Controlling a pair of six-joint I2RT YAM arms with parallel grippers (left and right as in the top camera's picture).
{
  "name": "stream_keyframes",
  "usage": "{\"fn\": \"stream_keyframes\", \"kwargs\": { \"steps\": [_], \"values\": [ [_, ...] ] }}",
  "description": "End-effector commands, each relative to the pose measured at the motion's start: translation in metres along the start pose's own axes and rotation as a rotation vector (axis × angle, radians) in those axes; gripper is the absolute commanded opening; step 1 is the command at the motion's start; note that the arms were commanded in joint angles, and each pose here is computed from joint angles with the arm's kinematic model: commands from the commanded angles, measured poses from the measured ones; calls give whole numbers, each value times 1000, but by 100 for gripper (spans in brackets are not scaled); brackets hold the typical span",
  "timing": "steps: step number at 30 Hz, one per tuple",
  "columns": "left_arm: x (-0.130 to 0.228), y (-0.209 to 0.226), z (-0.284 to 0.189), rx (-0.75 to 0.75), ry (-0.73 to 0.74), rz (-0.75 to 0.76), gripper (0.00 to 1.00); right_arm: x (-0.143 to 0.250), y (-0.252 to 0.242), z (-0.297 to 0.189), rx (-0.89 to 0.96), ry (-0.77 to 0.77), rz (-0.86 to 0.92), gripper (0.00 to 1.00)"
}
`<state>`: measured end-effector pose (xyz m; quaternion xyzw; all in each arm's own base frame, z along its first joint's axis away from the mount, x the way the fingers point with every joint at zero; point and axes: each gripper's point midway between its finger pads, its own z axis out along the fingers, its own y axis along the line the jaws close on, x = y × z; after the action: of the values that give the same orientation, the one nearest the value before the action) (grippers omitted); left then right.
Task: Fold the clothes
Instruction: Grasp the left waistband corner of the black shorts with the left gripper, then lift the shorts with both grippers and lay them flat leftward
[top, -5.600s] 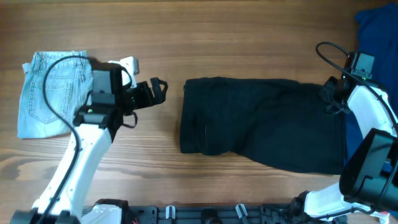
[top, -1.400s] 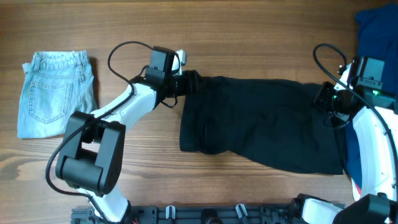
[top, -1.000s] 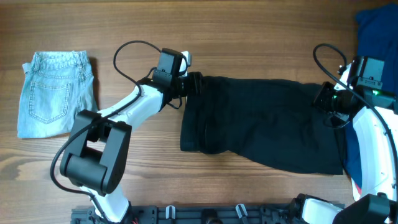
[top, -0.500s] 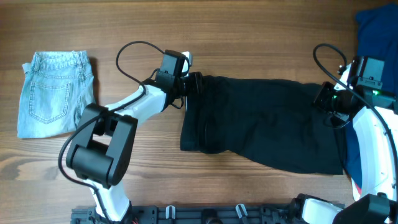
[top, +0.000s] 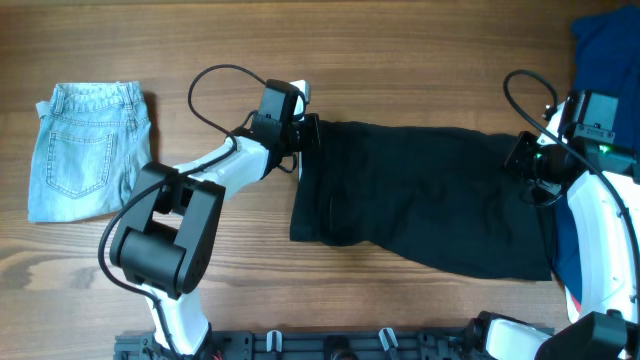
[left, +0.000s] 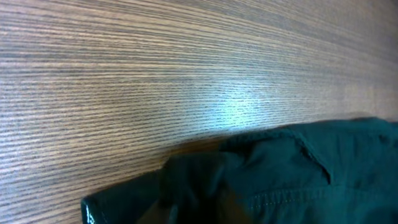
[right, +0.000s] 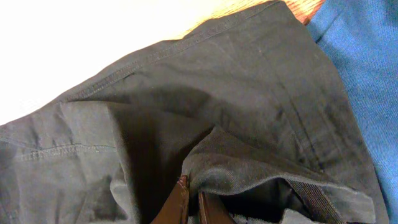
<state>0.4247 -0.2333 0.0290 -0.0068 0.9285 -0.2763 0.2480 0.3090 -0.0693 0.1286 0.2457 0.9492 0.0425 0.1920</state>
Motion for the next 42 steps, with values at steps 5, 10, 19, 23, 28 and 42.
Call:
{"fn": "stream_keyframes", "kwargs": {
  "steps": [5,10,19,23,28,42],
  "values": [
    [-5,-6,-1,16,-13,15,4,2,3,-2,-15,-1,-24,4],
    [-31,-29,-39,51,-89,33,4,2,4,-3,-20,-2,-25,4],
    [-121,-51,-238,116,-492,33,4,-36,26,-81,-77,-120,-75,4],
    [-122,-58,-314,149,-611,48,4,-45,42,-127,-137,-167,-106,4],
    [-97,-59,-372,110,-684,86,4,-46,62,-189,-245,-279,-133,4],
    [-74,-35,-381,13,-648,13,4,-48,70,-216,-289,-353,-164,4]
  ]
}}
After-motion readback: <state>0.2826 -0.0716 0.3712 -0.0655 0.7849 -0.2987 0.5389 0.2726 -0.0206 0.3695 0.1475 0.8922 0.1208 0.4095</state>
